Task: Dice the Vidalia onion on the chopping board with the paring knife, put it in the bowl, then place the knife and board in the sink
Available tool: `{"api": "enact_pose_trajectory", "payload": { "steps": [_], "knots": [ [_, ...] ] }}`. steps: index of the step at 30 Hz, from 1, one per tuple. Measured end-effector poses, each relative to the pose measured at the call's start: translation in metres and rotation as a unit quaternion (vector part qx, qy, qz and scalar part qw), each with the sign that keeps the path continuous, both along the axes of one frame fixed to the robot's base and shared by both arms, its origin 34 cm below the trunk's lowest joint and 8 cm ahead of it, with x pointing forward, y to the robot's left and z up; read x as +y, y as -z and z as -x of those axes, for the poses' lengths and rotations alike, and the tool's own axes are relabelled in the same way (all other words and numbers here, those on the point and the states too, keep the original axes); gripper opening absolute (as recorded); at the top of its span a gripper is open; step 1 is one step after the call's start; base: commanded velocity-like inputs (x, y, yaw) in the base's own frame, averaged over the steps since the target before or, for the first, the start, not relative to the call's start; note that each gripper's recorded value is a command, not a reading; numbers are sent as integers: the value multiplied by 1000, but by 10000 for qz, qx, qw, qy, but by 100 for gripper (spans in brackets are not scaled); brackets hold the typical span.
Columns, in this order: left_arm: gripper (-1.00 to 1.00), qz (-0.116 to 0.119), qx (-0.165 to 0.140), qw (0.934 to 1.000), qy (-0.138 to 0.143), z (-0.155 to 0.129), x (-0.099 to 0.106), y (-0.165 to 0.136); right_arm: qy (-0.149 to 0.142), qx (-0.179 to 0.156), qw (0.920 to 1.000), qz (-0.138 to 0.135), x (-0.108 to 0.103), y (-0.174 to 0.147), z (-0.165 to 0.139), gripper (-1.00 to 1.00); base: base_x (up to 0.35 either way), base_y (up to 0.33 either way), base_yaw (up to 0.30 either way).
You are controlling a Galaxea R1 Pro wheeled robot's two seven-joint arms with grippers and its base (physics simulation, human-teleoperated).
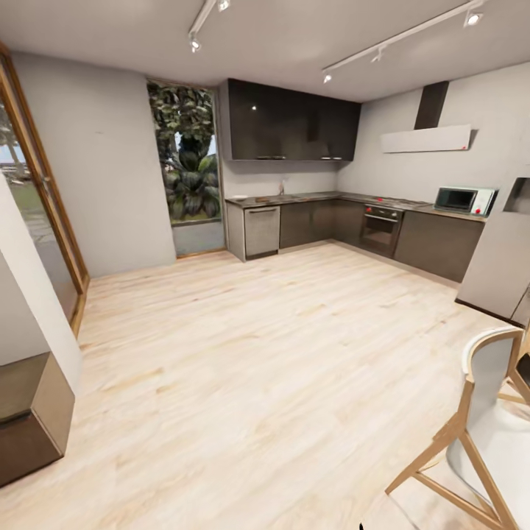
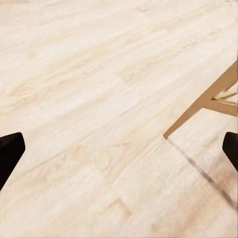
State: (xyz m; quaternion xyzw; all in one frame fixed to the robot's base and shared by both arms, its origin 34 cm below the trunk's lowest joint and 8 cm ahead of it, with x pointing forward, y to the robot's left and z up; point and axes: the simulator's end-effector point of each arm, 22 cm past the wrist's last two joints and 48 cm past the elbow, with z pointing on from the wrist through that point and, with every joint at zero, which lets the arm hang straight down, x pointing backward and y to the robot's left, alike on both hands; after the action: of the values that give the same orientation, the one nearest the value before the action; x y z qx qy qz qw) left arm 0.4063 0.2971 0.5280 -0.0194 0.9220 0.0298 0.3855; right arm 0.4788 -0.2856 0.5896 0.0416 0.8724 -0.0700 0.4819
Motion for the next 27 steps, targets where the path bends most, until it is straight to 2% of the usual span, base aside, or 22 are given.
{"api": "enact_pose_trajectory", "payload": {
  "steps": [27],
  "knots": [
    [100,1,18,10000,-1,1,0,1,0,-2,10000,0,0,0,0,100,324,0,0]
  ]
}}
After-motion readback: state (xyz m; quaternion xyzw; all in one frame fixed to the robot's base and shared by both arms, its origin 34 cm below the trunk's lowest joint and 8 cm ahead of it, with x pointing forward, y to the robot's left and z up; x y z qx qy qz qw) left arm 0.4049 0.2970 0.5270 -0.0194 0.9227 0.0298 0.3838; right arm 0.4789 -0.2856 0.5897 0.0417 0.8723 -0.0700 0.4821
